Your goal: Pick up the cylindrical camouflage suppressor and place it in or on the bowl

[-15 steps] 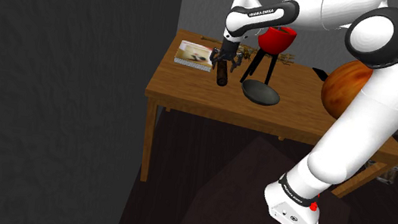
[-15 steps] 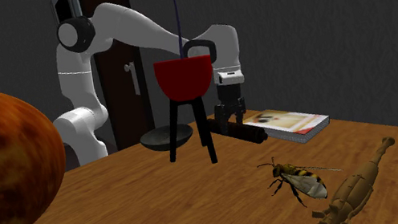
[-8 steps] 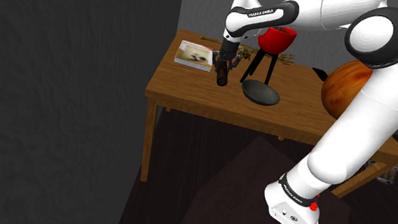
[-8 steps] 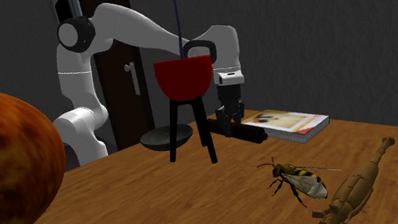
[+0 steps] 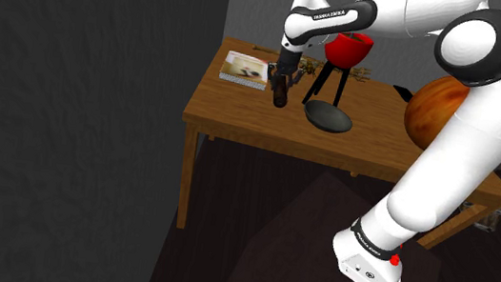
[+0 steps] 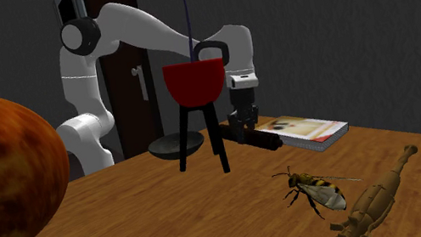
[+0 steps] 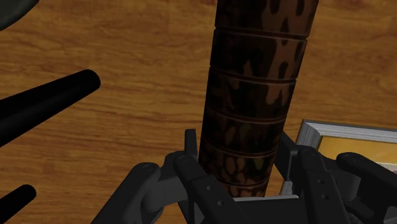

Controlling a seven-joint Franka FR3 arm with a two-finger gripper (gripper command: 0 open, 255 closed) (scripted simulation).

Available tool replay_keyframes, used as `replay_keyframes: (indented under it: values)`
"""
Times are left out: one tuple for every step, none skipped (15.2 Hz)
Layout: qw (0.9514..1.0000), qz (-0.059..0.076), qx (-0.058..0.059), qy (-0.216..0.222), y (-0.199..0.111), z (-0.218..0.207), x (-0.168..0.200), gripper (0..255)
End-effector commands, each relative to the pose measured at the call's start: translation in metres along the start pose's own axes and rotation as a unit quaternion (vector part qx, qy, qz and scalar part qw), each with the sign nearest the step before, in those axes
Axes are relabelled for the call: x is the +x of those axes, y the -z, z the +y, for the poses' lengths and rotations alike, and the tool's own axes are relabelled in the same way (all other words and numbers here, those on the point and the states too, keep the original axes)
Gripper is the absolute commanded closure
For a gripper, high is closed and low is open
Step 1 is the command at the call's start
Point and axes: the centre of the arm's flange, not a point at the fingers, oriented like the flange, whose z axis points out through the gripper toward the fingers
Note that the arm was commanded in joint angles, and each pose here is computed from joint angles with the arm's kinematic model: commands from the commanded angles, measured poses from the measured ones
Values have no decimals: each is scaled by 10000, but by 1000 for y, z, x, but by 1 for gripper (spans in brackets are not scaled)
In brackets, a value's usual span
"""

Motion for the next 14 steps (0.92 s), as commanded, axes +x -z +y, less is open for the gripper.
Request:
replay_keyframes:
  values:
    - [10000, -5, -3, 2, 9, 0, 0, 255]
    - [10000, -5, -3, 2, 14, 1, 0, 255]
    - [10000, -5, -3, 2, 20, 1, 0, 255]
    - [10000, -5, -3, 2, 25, 1, 0, 255]
    - [10000, -5, -3, 2, 30, 1, 0, 255]
    - [10000, -5, -3, 2, 36, 2, 0, 255]
    - [10000, -5, -3, 2, 41, 2, 0, 255]
    - [10000, -5, -3, 2, 46, 2, 0, 255]
    - [10000, -5, -3, 2, 51, 2, 0, 255]
    - [10000, -5, -3, 2, 57, 3, 0, 255]
    - [10000, -5, -3, 2, 62, 3, 0, 255]
    - [10000, -5, -3, 2, 67, 3, 0, 255]
    - [10000, -5, -3, 2, 72, 3, 0, 255]
    - [10000, -5, -3, 2, 78, 4, 0, 255]
